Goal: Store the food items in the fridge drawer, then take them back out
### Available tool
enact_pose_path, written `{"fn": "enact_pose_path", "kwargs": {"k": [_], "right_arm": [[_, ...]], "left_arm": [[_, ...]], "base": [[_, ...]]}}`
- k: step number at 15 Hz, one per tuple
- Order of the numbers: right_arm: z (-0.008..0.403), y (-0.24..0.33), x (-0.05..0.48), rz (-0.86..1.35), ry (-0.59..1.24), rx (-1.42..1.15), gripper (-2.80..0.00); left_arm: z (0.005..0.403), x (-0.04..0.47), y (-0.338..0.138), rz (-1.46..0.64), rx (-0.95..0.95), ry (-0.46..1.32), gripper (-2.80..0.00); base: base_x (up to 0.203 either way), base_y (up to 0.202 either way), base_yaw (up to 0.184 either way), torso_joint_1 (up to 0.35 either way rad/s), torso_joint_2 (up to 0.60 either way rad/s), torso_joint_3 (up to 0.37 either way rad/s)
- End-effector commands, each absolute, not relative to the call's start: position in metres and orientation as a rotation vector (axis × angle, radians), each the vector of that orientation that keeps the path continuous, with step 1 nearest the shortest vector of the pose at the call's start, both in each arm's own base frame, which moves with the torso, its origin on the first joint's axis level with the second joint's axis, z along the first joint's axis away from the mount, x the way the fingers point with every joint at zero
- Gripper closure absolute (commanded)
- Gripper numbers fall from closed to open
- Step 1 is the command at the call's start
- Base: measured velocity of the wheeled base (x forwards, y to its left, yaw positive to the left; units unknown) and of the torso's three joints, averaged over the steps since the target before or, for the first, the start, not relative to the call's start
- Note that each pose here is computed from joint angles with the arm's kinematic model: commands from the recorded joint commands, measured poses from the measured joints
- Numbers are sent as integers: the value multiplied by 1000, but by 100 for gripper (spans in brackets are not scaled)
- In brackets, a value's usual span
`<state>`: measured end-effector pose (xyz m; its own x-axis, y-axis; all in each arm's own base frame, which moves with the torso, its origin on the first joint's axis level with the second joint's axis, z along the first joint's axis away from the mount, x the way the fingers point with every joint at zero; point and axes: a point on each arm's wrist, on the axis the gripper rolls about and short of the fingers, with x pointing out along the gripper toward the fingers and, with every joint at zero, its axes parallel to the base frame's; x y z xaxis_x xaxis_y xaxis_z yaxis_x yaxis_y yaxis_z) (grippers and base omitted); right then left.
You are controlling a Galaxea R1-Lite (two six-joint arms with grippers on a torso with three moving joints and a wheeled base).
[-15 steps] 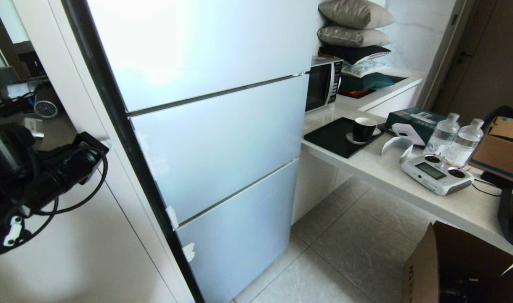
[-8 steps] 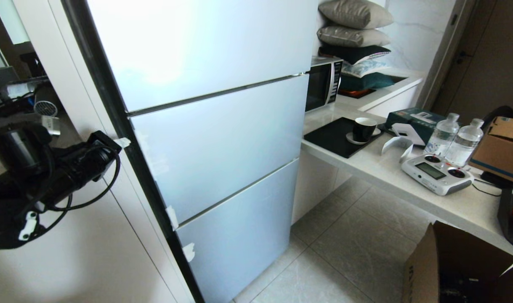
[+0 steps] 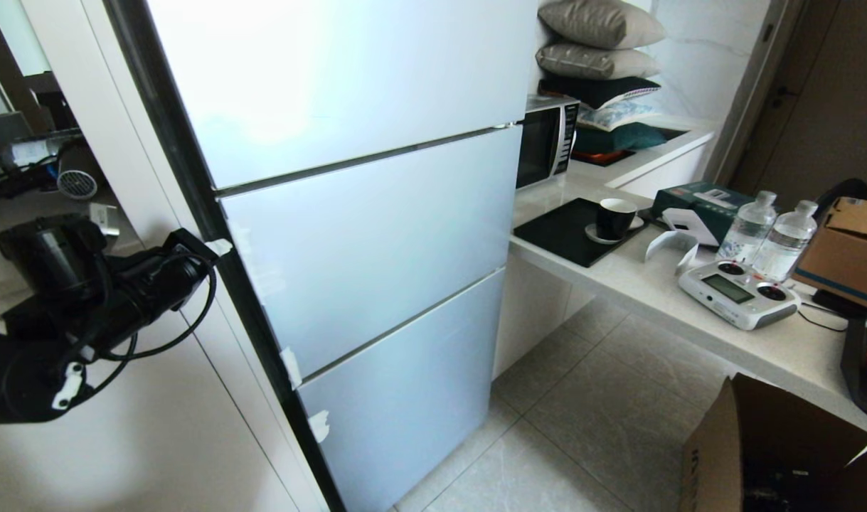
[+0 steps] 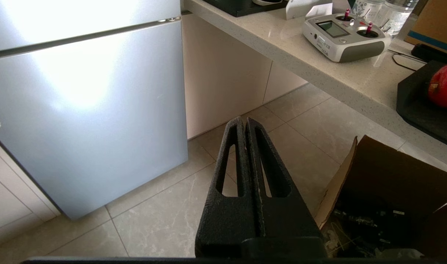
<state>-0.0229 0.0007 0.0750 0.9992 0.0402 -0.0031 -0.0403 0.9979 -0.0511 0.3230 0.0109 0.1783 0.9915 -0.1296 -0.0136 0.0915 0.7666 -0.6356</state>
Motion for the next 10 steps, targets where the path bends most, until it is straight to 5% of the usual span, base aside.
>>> {"fn": "enact_pose_path", "kwargs": {"k": [1, 10], "right_arm": [[75, 1, -23, 42, 4, -52, 0], [75, 1, -23, 42, 4, -51, 0]], "left_arm": [[182, 319, 8, -135, -689, 50, 0], [170, 308, -12, -187, -692, 123, 0]], "base": [[0, 0, 0, 0, 0, 0], [0, 0, 0, 0, 0, 0]]}}
